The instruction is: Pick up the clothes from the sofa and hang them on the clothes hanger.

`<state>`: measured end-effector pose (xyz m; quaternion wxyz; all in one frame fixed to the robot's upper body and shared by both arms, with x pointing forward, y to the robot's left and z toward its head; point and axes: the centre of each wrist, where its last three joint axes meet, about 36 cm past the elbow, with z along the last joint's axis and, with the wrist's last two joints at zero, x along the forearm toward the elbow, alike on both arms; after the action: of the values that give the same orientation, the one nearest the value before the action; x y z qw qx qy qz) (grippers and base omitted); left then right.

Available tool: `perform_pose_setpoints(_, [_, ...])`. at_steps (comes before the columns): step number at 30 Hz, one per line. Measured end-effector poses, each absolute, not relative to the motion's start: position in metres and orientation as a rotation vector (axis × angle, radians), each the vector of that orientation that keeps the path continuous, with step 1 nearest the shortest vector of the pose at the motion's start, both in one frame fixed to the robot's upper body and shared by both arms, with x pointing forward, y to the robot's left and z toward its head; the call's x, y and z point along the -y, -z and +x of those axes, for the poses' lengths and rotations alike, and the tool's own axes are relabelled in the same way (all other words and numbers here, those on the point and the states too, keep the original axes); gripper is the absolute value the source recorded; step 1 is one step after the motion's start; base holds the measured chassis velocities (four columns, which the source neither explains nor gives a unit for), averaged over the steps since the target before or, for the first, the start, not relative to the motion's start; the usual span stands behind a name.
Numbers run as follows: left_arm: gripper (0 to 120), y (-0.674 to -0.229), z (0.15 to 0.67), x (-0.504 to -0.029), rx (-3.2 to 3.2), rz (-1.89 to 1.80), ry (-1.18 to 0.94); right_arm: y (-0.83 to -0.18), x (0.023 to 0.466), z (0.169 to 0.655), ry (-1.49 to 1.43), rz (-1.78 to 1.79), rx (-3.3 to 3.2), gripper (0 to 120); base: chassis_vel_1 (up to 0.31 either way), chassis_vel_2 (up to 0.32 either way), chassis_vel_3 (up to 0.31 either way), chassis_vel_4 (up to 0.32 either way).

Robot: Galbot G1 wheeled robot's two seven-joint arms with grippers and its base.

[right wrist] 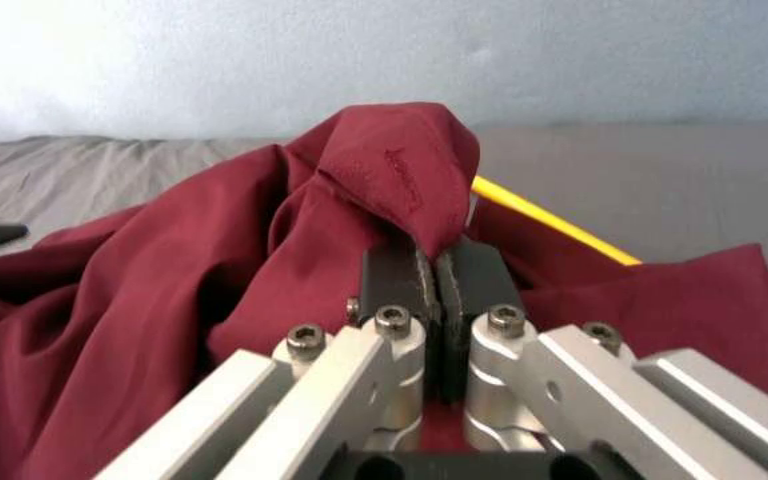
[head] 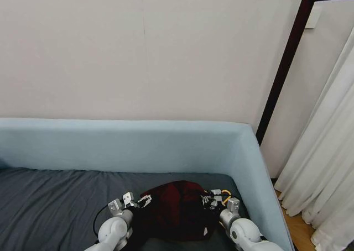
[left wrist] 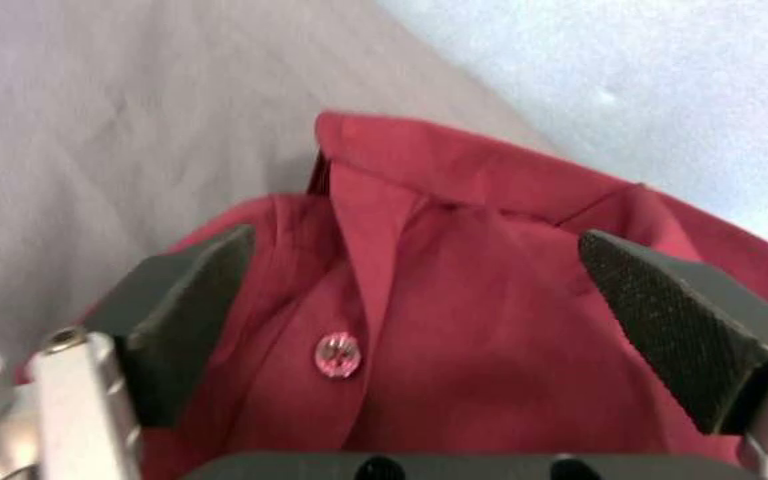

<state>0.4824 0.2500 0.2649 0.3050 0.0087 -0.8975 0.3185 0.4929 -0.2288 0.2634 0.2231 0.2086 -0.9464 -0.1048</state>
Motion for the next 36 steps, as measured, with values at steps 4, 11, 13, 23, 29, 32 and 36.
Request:
perform_pose_setpoints(4, [82, -0.260, 0.485, -0.248, 2.372, 0.043, -0.862, -0.265, 0.230, 0.496, 0.287, 0.566, 2.616, 0, 0.000, 0.000, 0.000, 0.000])
perform_pose_setpoints(11, [53, -0.255, 0.493, -0.248, 2.382, 0.062, -0.906, -0.265, 0.232, 0.493, 0.278, 0.564, 2.610, 0, 0.000, 0.000, 0.000, 0.000])
perform_pose_setpoints(13, [45, -0.253, 0.494, -0.247, 2.377, 0.072, -0.921, -0.265, 0.232, 0.492, 0.275, 0.559, 2.610, 0, 0.000, 0.000, 0.000, 0.000])
perform_pose_setpoints(23, [9, -0.248, 0.497, -0.247, 2.356, 0.091, -0.921, -0.269, 0.232, 0.490, 0.274, 0.550, 2.613, 0, 0.000, 0.000, 0.000, 0.000])
perform_pose_setpoints(29, [0, -0.247, 0.497, -0.246, 2.360, 0.094, -0.925, -0.269, 0.236, 0.487, 0.275, 0.546, 2.610, 0, 0.000, 0.000, 0.000, 0.000])
perform_pose_setpoints(32, [0, -0.248, 0.497, -0.245, 2.379, 0.088, -0.917, -0.269, 0.237, 0.485, 0.277, 0.544, 2.609, 0, 0.000, 0.000, 0.000, 0.000])
perform_pose_setpoints(36, [0, -0.254, 0.495, -0.248, 2.422, 0.078, -0.900, -0.271, 0.237, 0.485, 0.287, 0.548, 2.613, 0, 0.000, 0.000, 0.000, 0.000])
